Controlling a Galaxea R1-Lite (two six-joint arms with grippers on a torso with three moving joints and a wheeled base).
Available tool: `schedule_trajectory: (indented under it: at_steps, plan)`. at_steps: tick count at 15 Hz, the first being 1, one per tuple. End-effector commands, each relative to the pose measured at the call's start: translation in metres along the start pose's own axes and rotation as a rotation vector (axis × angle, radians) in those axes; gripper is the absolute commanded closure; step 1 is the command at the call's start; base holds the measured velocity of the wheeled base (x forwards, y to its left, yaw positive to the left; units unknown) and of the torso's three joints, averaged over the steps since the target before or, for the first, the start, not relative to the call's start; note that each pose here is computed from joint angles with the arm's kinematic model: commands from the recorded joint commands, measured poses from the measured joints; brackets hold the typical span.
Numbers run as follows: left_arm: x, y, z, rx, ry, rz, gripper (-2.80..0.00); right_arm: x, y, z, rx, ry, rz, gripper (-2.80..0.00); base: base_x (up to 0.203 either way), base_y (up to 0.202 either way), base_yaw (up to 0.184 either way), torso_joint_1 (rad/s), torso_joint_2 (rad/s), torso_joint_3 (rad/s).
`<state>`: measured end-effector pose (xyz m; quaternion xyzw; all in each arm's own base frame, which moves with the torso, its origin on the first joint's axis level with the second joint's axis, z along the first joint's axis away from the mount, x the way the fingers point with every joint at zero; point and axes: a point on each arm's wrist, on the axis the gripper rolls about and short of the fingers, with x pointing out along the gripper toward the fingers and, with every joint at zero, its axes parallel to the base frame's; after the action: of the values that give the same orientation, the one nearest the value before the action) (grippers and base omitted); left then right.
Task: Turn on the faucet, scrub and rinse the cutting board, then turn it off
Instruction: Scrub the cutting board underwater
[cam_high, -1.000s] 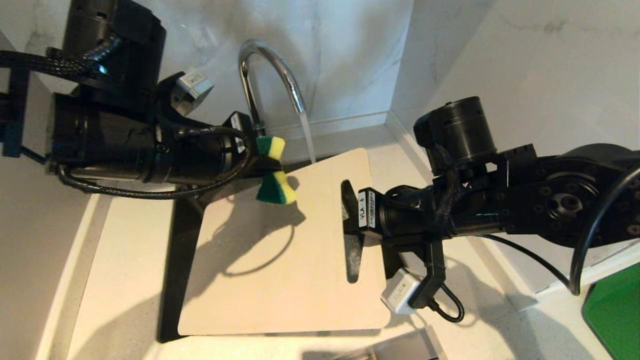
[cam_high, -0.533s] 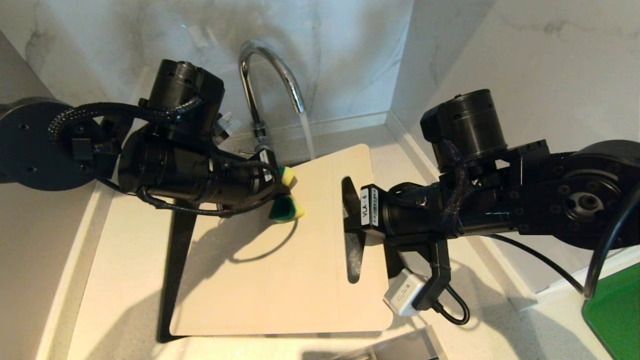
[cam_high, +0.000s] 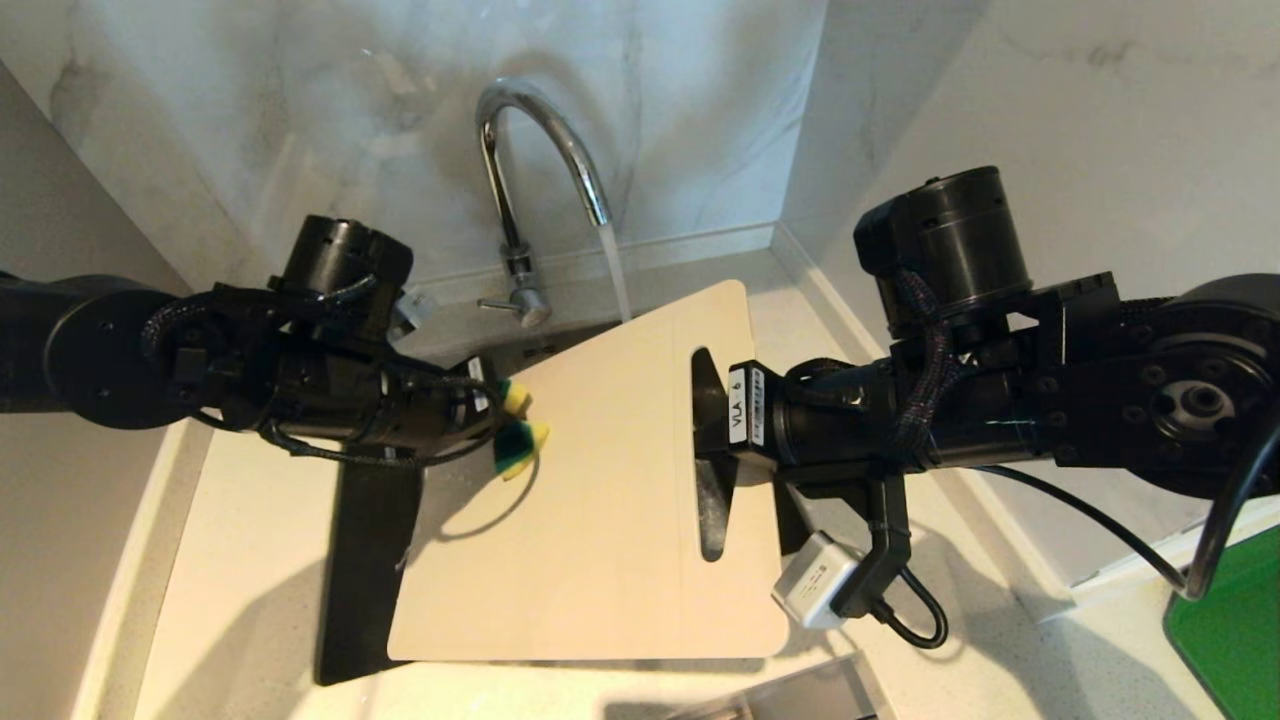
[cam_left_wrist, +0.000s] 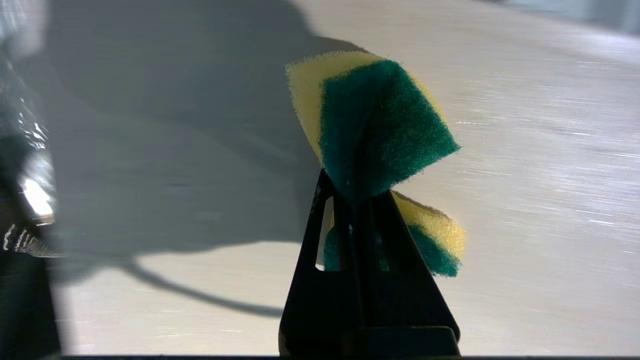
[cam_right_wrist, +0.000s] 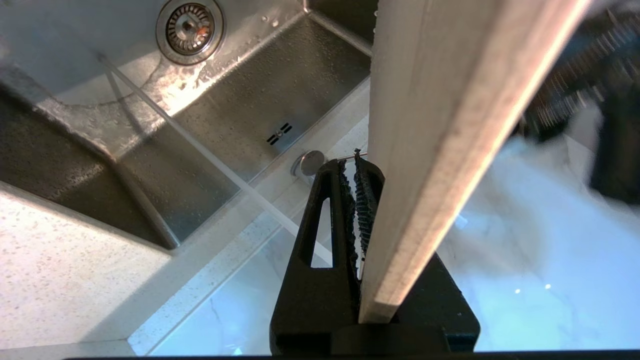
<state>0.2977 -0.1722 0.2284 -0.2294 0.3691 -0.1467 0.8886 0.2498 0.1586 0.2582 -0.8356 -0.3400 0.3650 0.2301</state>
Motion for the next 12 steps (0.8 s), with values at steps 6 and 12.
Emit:
schedule_trajectory:
  at_steps: [6, 12]
  plan:
    - [-0.019, 0.095, 0.031, -0.051, -0.036, 0.16, 0.0, -0.005, -0.003, -0.001, -0.018, 0.007, -0.013, 0.0, 0.0, 0.0, 0.0, 0.0, 0.0, 0.0]
    - [-0.073, 0.121, 0.063, -0.071, -0.201, 0.176, 0.0, -0.005, -0.001, 0.001, -0.016, -0.009, -0.03, 0.0, 0.0, 0.0, 0.0, 0.0, 0.0, 0.0]
